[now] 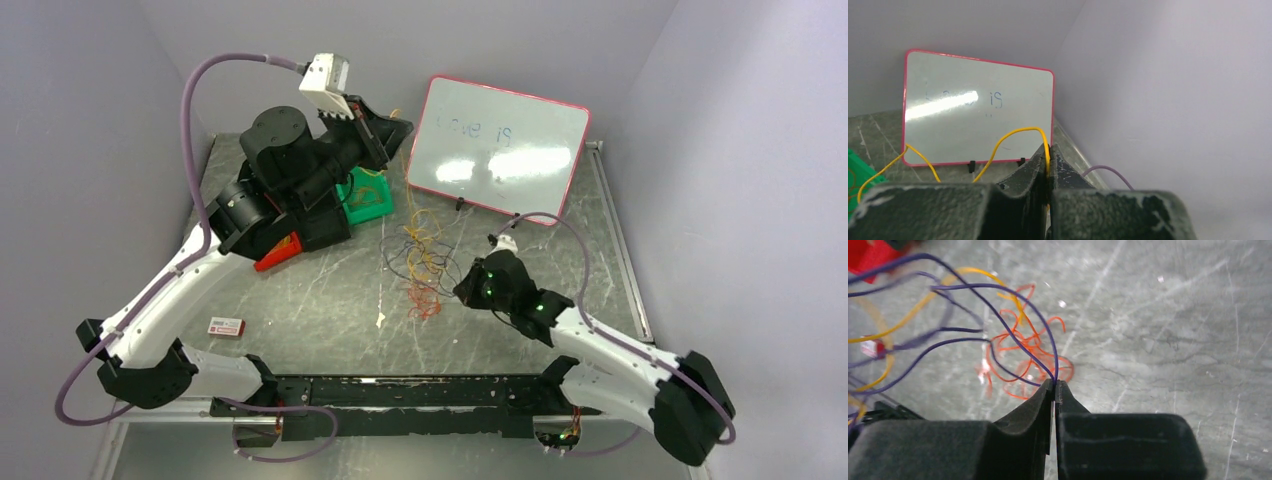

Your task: Untangle the cables

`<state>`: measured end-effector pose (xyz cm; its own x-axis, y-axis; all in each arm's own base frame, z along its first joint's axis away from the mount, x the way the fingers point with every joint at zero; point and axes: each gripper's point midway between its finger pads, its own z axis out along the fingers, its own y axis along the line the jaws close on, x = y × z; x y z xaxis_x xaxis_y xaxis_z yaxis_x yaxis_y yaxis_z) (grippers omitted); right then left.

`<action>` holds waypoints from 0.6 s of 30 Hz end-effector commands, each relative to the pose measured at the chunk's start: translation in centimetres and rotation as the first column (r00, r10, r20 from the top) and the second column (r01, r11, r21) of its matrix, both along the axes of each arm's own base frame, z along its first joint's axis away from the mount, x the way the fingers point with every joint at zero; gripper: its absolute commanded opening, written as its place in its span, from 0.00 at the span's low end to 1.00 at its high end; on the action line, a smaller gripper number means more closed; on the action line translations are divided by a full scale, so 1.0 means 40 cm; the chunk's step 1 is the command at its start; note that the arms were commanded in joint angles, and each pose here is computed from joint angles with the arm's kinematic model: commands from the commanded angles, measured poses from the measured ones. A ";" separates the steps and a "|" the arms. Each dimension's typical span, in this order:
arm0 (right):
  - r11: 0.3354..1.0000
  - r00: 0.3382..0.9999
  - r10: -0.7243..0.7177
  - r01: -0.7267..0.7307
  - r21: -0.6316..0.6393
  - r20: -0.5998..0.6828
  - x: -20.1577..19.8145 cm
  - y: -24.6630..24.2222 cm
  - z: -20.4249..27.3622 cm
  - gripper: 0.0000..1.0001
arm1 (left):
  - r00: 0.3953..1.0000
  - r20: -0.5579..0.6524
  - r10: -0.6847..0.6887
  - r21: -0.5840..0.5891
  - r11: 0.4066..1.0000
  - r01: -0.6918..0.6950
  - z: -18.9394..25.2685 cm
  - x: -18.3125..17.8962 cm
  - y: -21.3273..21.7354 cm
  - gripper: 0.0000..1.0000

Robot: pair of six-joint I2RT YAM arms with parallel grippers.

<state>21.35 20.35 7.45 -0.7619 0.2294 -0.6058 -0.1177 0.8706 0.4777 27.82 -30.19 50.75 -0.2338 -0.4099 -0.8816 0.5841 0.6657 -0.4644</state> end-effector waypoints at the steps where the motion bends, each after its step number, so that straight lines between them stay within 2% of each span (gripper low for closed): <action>1: 0.999 0.990 -0.003 -0.003 0.045 0.140 0.025 -0.002 0.129 0.16 | 0.999 0.037 0.031 -0.098 0.995 -0.027 0.064 -0.009 0.034 0.07; 3: 0.998 0.983 -0.015 0.004 0.061 0.183 0.032 -0.007 0.180 0.27 | 0.999 0.037 0.039 -0.095 0.995 -0.036 0.064 -0.004 0.034 0.07; 8: 0.996 0.965 -0.044 0.024 0.082 0.259 0.048 -0.018 0.280 0.38 | 0.998 0.046 0.040 -0.101 0.994 -0.035 0.063 0.000 0.030 0.07; 18: 0.991 0.925 -0.089 0.045 0.124 0.370 0.067 -0.034 0.398 0.42 | 0.995 0.053 0.086 -0.122 0.989 -0.079 0.062 0.016 0.042 0.07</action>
<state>23.42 19.40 20.67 -0.5321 0.3374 -0.7765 -0.2327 0.8235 0.5173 28.27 -29.54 51.39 -0.1978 -0.4720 -0.8591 0.5629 0.6628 -0.4938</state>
